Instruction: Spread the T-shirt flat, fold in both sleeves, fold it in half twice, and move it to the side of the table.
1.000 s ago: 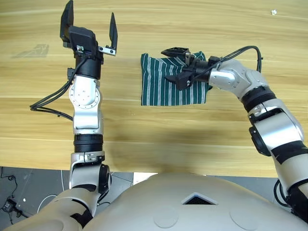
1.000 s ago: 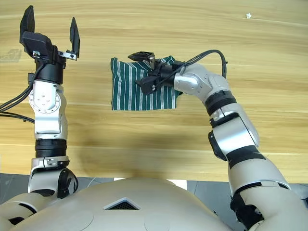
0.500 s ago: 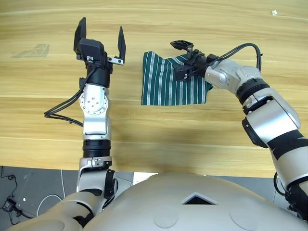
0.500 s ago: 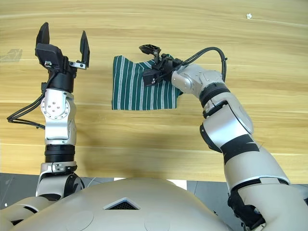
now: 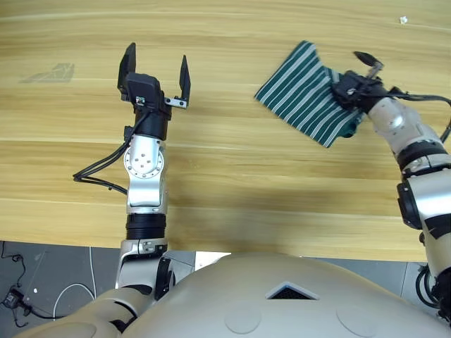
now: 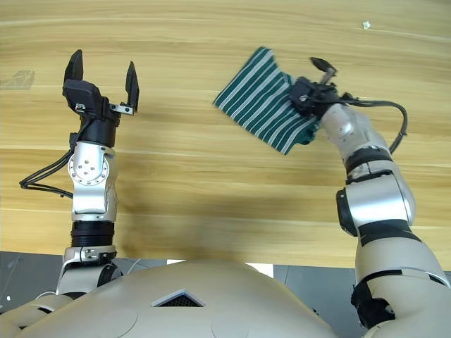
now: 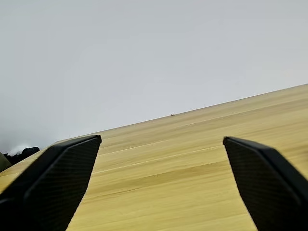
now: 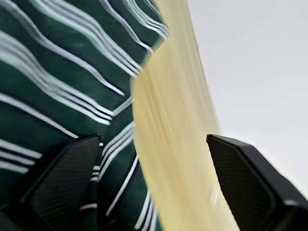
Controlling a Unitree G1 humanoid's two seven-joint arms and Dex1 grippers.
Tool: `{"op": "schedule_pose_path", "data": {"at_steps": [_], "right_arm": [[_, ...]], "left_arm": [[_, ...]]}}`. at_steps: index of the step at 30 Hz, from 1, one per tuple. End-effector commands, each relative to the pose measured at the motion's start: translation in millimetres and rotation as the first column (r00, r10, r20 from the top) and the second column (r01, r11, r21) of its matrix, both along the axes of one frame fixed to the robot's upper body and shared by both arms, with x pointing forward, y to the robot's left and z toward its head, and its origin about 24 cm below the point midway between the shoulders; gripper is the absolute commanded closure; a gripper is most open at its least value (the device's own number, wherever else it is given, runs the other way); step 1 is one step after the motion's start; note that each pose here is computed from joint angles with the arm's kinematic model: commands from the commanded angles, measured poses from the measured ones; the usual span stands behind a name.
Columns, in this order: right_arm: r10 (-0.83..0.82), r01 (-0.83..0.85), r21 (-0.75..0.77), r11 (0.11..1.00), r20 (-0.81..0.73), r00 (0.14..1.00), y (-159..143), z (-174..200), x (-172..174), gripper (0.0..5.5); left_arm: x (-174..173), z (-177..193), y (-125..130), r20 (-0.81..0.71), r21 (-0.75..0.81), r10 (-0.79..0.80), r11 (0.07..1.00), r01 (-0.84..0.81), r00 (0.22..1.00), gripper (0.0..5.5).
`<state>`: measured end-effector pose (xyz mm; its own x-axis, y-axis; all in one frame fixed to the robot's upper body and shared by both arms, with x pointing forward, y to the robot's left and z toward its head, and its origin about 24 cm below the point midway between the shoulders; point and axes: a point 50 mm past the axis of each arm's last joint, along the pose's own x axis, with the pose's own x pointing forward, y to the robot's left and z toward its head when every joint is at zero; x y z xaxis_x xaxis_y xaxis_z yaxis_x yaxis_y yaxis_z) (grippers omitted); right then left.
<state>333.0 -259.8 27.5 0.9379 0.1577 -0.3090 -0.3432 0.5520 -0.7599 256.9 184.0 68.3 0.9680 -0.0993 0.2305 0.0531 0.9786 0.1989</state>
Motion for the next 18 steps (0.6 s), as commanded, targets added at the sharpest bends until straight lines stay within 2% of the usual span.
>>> {"op": "schedule_pose_path", "data": {"at_steps": [1,3,7,10,12,14,15,18], "right_arm": [[-0.315,0.318,0.074,0.945,-0.046,0.948,-75,-13,-46,1.39],[-0.407,0.41,0.066,0.91,-0.052,0.912,-97,-20,-71,1.39],[-0.508,0.511,0.034,0.859,-0.066,0.859,-118,-36,-108,1.39],[-0.521,0.521,0.017,0.853,-0.011,0.854,-119,-34,-112,1.39],[-0.501,0.498,0.057,0.865,0.083,0.861,-115,-21,-101,1.39],[-0.482,0.47,0.115,0.875,0.275,0.832,-115,13,-84,1.39],[-0.472,0.454,0.145,0.879,0.382,0.794,-115,33,-76,1.39],[-0.355,0.359,0.157,0.92,0.72,0.596,-102,104,-66,1.39]], "left_arm": [[-15,-6,-1,-0.023,-0.018,0.026,0.999,-0.027,0.999,0.8],[-22,-10,-3,-0.035,-0.016,0.034,0.999,-0.034,0.999,0.8],[-34,-18,-8,-0.061,-0.041,0.057,0.997,-0.06,0.996,0.8],[-38,-23,-15,-0.081,-0.043,0.049,0.998,-0.053,0.996,0.8],[-37,-24,-18,-0.085,-0.042,0.045,0.998,-0.049,0.995,0.8],[-36,-23,-19,-0.072,-0.038,0.049,0.998,-0.051,0.996,0.8],[-36,-21,-19,-0.057,-0.031,0.058,0.998,-0.059,0.997,0.8],[-34,-4,-10,0.037,-0.049,0.154,0.987,-0.153,0.987,0.8]]}}
